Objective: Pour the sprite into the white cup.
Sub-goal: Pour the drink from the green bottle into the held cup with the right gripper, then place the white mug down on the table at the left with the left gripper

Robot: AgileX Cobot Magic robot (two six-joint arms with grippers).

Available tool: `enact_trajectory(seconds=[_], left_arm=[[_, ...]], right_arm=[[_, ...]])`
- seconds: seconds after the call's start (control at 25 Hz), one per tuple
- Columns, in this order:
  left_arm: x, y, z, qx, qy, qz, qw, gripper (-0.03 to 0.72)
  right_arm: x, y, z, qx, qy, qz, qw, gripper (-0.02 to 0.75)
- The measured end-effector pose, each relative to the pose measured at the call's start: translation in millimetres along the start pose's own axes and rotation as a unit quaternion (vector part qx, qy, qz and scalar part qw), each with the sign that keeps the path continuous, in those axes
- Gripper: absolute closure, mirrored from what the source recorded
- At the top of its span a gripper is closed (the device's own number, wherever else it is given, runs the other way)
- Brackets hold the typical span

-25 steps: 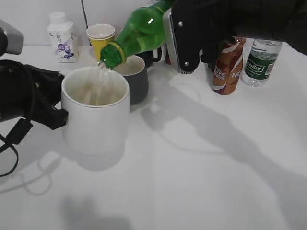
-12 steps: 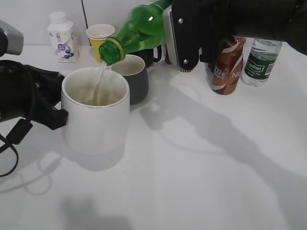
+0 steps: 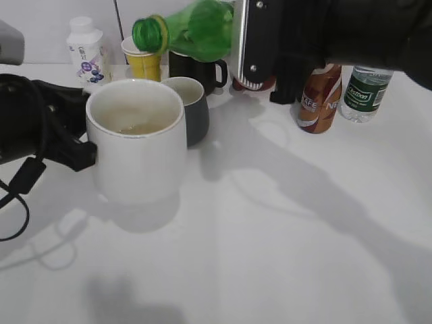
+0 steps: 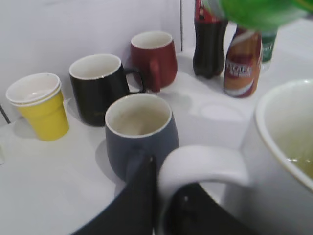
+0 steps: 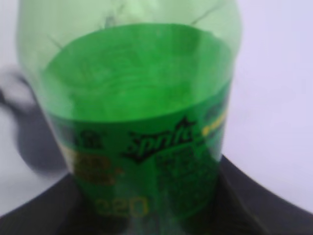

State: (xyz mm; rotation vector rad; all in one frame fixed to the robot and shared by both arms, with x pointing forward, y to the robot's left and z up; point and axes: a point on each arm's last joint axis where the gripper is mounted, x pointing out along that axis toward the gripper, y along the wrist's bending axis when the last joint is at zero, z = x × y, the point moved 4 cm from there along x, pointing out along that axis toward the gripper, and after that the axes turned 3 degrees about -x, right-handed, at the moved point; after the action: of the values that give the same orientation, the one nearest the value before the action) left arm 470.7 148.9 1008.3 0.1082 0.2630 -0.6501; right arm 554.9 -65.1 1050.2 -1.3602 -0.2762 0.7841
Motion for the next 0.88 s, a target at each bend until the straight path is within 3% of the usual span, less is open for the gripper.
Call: enact_trajectory(seconds=[0.12,0.24,0.36,0.44,0.52,0.68,0.88], left_arm=[[-0.1,1.7,2.6,-0.015,-0.01,0.005,1.0,0.645],[-0.9,9.6,4.9,-0.02,-0.02,0.018,0.999,0.645],[-3.6,27.7,9.3,-0.029,-0.042,0.046,0.998,0.645],[-6.7,45.3,12.8,-0.037,-0.063,0.075,0.995,0.645],[-10.3,69.4,13.3,-0.056,-0.083,0.115,0.988,0.645],[-8.6,115.2,0.6,-0.1,-0.118,0.185,0.971,0.645],[14.0,142.5,-32.6,-0.08,-0.133,0.221,0.963,0.645]], right_arm=[[-1.2,10.7,-1.6,0.107,0.002,0.013,0.994,0.358],[-2.5,14.8,2.1,0.25,-0.015,0.01,0.968,0.358],[-5.5,7.2,8.4,0.433,-0.043,0.0,0.9,0.358],[-7.7,2.0,9.0,0.508,-0.056,-0.005,0.86,0.358],[-8.4,2.6,6.0,0.55,-0.056,-0.005,0.833,0.358],[-10.1,16.5,1.6,0.585,-0.041,0.009,0.81,0.358],[-13.4,36.0,-2.2,0.602,-0.022,0.026,0.798,0.358]])
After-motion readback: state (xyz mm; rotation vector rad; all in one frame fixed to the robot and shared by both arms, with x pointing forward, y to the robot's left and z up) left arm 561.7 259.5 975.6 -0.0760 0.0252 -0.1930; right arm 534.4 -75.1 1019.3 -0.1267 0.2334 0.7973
